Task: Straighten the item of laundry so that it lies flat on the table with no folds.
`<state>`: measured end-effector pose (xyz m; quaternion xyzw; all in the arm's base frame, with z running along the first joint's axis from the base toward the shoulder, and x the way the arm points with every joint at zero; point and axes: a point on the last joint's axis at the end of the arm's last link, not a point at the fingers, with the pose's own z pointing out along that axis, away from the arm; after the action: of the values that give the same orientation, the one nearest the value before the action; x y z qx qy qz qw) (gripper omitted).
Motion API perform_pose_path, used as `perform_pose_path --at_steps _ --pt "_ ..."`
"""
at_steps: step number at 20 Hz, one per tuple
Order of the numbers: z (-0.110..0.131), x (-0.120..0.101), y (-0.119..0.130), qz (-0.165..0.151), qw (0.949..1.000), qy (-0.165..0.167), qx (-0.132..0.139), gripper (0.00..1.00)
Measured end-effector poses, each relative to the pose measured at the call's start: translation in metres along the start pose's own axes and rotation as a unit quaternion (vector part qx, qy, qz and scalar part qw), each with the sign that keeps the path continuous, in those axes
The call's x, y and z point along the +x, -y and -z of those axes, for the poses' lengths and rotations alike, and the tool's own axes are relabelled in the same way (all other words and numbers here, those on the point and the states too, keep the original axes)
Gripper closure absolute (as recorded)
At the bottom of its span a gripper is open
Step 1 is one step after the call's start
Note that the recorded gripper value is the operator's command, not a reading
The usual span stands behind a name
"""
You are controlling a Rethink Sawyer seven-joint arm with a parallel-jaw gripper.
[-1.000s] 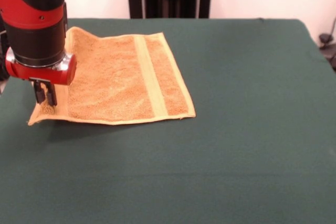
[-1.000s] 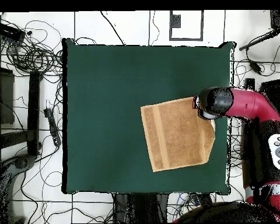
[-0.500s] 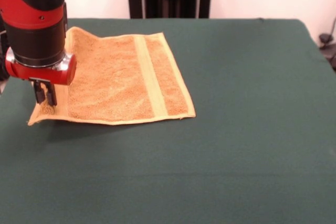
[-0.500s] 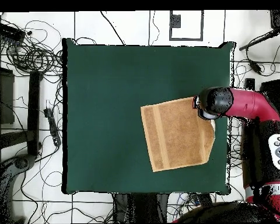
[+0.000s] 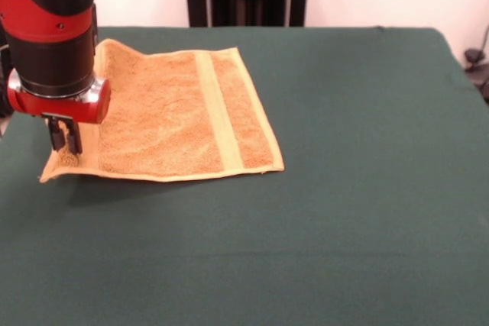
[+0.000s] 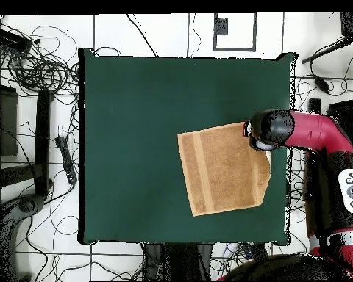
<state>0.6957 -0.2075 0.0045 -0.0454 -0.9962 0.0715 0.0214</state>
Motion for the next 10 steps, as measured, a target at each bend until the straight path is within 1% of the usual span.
perform_pose_path --at_steps 1,2,10 --pt "0.0 0.0 0.0 0.0 1.0 0.0 0.0 1.0" --pt "-0.0002 0.0001 0.0001 0.0 1.0 0.0 0.001 0.0" --pt "-0.0001 0.0001 0.0003 0.001 1.0 0.0 0.001 0.0"
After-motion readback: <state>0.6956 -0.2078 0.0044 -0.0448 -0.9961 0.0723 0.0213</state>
